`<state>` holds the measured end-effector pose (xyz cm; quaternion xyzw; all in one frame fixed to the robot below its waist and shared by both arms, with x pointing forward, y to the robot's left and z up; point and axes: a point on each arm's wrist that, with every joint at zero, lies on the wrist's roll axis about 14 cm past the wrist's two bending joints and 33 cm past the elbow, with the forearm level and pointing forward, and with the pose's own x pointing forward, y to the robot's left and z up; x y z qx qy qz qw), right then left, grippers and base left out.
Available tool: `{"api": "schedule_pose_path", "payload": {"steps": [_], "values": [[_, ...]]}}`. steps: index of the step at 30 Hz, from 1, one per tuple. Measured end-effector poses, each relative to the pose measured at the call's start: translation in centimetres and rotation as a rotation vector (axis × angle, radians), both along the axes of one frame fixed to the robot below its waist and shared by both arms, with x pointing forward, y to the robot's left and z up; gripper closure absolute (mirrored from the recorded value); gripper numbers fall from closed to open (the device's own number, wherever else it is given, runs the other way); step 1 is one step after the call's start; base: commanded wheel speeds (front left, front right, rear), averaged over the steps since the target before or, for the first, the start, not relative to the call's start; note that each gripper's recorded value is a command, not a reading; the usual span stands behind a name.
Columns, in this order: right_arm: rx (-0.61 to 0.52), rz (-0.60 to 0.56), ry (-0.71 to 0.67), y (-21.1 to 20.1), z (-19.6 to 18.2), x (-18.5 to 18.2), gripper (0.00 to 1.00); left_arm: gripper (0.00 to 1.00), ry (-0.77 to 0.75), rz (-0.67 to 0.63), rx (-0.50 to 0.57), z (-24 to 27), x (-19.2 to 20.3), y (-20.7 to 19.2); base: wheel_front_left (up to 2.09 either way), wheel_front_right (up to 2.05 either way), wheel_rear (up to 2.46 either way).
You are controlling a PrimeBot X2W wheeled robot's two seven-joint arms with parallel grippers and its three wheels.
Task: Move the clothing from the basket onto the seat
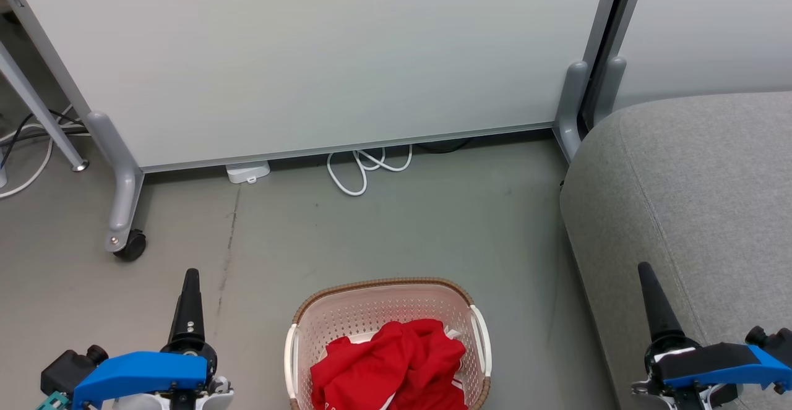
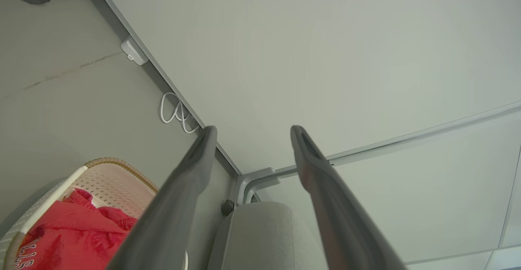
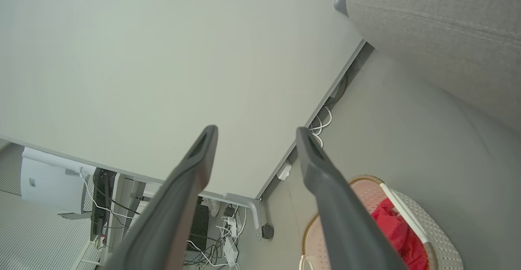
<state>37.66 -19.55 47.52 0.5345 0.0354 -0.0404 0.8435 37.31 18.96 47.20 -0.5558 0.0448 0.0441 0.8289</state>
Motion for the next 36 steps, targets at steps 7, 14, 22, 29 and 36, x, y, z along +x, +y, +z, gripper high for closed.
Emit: {"api": "schedule_pose_path", "payload": {"steps": [7,14,22,29,36], "values": [[-0.147,0.016,-0.011,0.2,0.4,0.2,0.0,0.0,-0.009,-0.021,0.152,0.3,0.1,-0.3,0.0,0.0,0.0],[-0.276,0.031,-0.02,0.4,0.6,0.4,0.0,0.0,-0.022,-0.048,0.294,0.6,0.3,-0.8,0.0,0.0,0.0],[-0.402,0.047,-0.032,0.6,0.8,0.6,0.0,0.0,-0.041,-0.072,0.435,0.9,0.4,-1.1,0.0,0.0,0.0],[-0.498,0.057,-0.038,0.8,0.9,0.6,0.0,0.0,-0.056,-0.09,0.532,1.1,0.5,-1.4,0.0,0.0,0.0],[-0.582,0.065,-0.057,0.9,1.3,0.8,0.0,0.0,-0.073,-0.1,0.609,1.3,0.4,-1.7,0.0,0.0,0.0]]}}
